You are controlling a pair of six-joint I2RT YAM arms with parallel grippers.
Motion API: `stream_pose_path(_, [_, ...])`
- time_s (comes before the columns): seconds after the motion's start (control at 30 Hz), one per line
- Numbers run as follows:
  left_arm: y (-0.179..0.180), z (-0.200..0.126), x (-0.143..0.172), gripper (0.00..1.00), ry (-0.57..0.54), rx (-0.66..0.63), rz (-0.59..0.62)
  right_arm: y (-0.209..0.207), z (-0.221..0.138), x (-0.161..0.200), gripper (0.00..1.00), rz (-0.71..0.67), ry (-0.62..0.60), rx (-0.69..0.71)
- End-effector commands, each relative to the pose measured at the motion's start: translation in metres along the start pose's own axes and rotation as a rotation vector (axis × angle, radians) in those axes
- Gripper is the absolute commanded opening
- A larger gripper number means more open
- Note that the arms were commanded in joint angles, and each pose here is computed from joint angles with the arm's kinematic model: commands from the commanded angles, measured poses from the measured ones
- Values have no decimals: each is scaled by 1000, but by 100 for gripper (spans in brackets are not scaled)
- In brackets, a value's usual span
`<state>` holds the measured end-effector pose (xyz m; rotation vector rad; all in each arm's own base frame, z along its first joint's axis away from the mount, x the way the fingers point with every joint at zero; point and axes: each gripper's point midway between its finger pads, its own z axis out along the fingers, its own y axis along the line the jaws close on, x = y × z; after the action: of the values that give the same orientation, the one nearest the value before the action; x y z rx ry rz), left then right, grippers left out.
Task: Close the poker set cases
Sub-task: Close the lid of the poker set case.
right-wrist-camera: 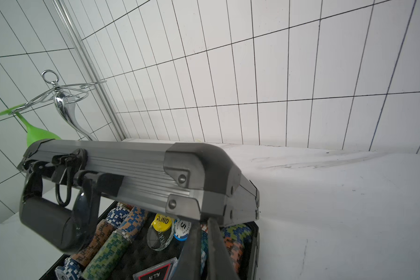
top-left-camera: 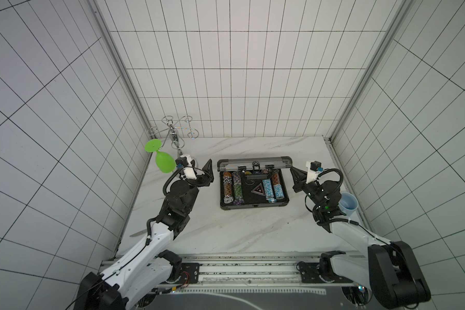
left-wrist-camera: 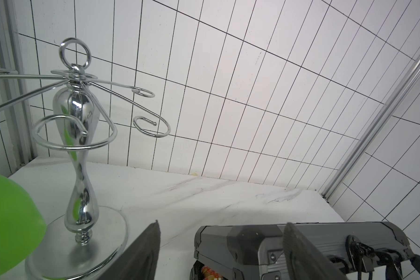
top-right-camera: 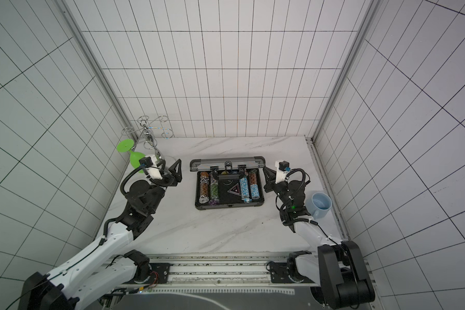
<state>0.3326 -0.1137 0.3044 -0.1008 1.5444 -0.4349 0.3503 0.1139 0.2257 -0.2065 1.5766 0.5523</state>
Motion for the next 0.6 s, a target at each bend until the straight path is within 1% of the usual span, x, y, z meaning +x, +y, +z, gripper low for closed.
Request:
stream_pose_path(0.0, [5, 2, 26, 78, 90, -17, -9, -1, -11, 29, 10, 50, 53, 32])
stream_pose_path(0.1, [0, 8, 42, 78, 138, 5, -19, 3, -16, 41, 11, 68, 79, 28])
stream_pose_path(0.2, [-9, 12, 50, 78, 160, 28, -19, 6, -20, 53, 13, 89, 111, 34])
stream_pose_path(0.4, [-29, 22, 49, 78, 162, 75, 7, 6, -33, 80, 18, 110, 193, 73])
stream_pose_path(0.57, [-41, 35, 66, 78, 194, 99, 23, 4, -44, 99, 21, 147, 233, 97])
